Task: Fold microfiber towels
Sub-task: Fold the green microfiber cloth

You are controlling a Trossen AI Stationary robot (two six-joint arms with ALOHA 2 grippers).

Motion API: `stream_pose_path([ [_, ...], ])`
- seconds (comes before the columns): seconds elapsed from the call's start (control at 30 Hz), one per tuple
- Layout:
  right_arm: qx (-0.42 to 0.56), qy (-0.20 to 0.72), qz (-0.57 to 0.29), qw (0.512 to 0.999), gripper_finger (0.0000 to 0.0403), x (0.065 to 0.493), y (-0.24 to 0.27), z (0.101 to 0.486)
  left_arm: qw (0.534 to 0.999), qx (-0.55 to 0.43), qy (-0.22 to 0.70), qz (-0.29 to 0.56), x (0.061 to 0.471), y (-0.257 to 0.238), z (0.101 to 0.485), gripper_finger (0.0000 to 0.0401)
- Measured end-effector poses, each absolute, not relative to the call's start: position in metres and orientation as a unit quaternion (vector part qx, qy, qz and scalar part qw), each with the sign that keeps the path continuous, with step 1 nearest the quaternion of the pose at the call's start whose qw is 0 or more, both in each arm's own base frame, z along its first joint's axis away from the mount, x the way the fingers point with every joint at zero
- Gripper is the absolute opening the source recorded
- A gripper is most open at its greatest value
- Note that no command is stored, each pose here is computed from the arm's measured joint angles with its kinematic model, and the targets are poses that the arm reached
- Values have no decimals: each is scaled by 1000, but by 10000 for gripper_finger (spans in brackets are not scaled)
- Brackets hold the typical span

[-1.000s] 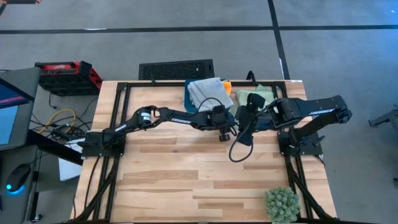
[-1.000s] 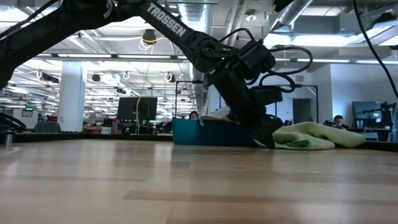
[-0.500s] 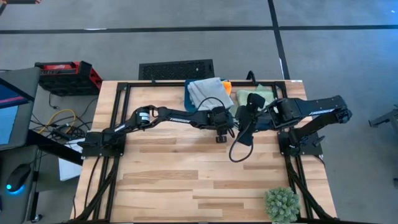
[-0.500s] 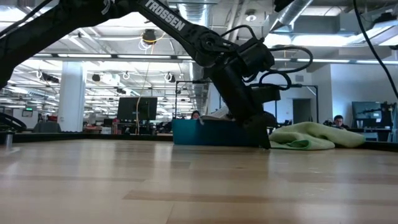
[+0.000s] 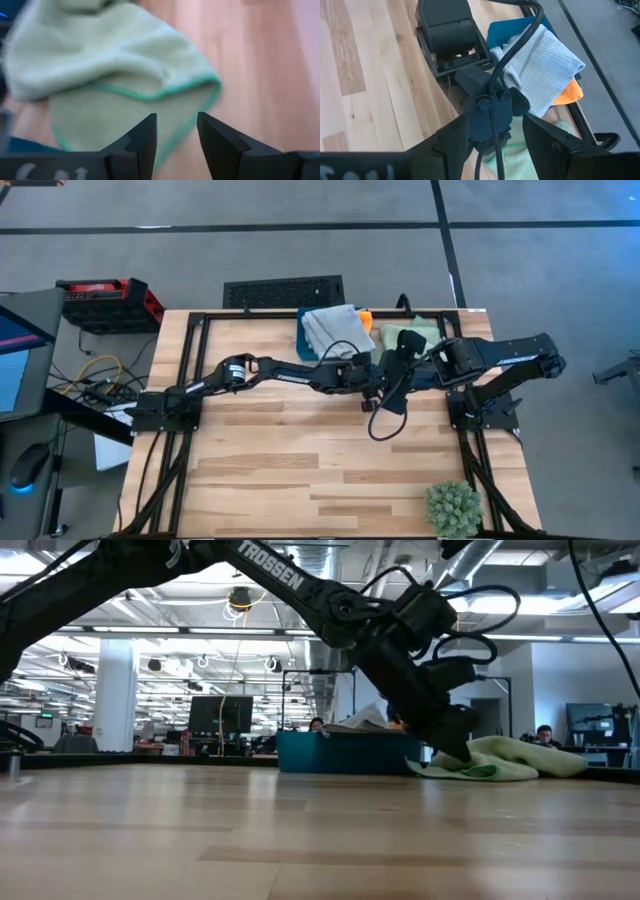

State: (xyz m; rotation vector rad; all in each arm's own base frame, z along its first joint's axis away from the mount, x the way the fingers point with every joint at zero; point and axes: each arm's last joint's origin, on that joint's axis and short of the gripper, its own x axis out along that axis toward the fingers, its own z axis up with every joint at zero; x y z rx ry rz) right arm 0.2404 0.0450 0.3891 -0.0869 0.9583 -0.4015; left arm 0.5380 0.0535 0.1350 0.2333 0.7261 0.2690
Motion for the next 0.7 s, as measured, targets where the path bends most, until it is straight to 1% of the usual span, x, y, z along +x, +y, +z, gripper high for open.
stream_pose_path([
  [0.1,-42,459,-192,867,210,240,45,389,917,130,345,153,541,56,127,135],
  [0.2,-44,461,-192,865,210,240,45,389,913,134,353,157,542,59,114,135],
  [0.3,-45,462,-191,865,210,240,45,389,914,129,350,159,543,59,114,135],
  [0.7,-48,463,-190,865,210,240,45,389,880,139,439,119,530,48,105,135],
])
